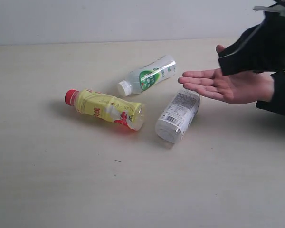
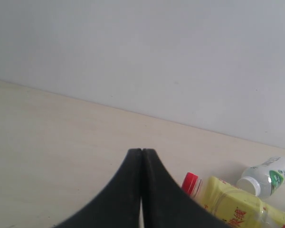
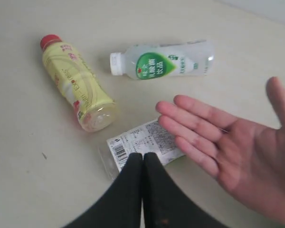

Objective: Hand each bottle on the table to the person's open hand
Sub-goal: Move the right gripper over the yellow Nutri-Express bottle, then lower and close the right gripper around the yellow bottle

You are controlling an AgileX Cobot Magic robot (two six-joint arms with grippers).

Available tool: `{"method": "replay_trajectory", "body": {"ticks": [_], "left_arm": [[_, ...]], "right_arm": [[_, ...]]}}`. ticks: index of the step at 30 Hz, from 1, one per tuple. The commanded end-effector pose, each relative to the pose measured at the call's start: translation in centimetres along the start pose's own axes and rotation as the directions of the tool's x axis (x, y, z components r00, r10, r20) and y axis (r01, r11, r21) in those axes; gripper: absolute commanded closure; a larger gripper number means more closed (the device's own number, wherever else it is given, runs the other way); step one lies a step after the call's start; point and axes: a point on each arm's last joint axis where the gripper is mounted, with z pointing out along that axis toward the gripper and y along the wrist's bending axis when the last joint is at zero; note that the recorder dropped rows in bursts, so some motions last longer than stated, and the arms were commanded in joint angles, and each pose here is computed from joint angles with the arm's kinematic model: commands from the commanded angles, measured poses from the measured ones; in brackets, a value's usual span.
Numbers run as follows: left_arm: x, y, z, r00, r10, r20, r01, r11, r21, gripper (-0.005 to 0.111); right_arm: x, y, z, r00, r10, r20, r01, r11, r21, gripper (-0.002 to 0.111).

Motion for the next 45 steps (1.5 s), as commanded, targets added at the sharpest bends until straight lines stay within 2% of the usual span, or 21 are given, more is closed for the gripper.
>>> {"method": "replay_trajectory", "body": {"ticks": [1,5,10,17,23,25,32,38,45], "left_arm": [[-0.1,0.0,-0.1,1.000,0.002,0.009,-0.002,1.000,0.000,0.107],[-0.1,0.0,-0.1,1.000,0.002,0.009,-0.002,1.000,0.000,0.107],[-0.1,0.0,-0.1,1.000,0.002,0.009,-0.002,1.000,0.000,0.107],[-0.1,0.0,-0.1,1.000,0.002,0.009,-0.002,1.000,0.000,0.107],[-0.1,0.0,-0.1,1.000,0.002,0.009,-0.002,1.000,0.000,0.107],[-0.1,0.0,-0.1,1.000,0.002,0.009,-0.002,1.000,0.000,0.107],[-0.1,0.0,-0.1,1.000,0.002,0.009,-0.002,1.000,0.000,0.107],[-0.1,0.0,-0.1,1.000,0.002,0.009,-0.002,1.000,0.000,0.107],[-0.1,0.0,-0.1,1.000,0.002,0.009,-0.002,1.000,0.000,0.107]], "right_arm": [[-1.5,-0.3,3.8,0.996,0.012,-0.086,-0.017,0.998,-0.061,0.108],[-3.9,0.2,6.4,0.978,-0.012,-0.208,-0.016,0.991,-0.135,0.108],[-5.7,2.5,6.9,0.985,-0.055,-0.163,0.021,0.979,-0.203,0.108],[-5.8,2.7,7.6,0.985,-0.040,-0.166,0.005,0.979,-0.206,0.108],[-6.6,4.6,9.5,0.966,-0.156,-0.207,0.105,0.966,-0.234,0.106],[-6.9,5.2,10.2,0.953,-0.207,-0.219,0.155,0.961,-0.230,0.102],[-7.3,5.1,13.1,0.888,-0.229,-0.399,0.163,0.968,-0.191,0.083],[-7.1,5.6,14.6,0.878,-0.236,-0.416,0.163,0.965,-0.204,0.067],[-7.1,5.6,15.0,0.882,-0.232,-0.411,0.159,0.966,-0.202,0.061]]}}
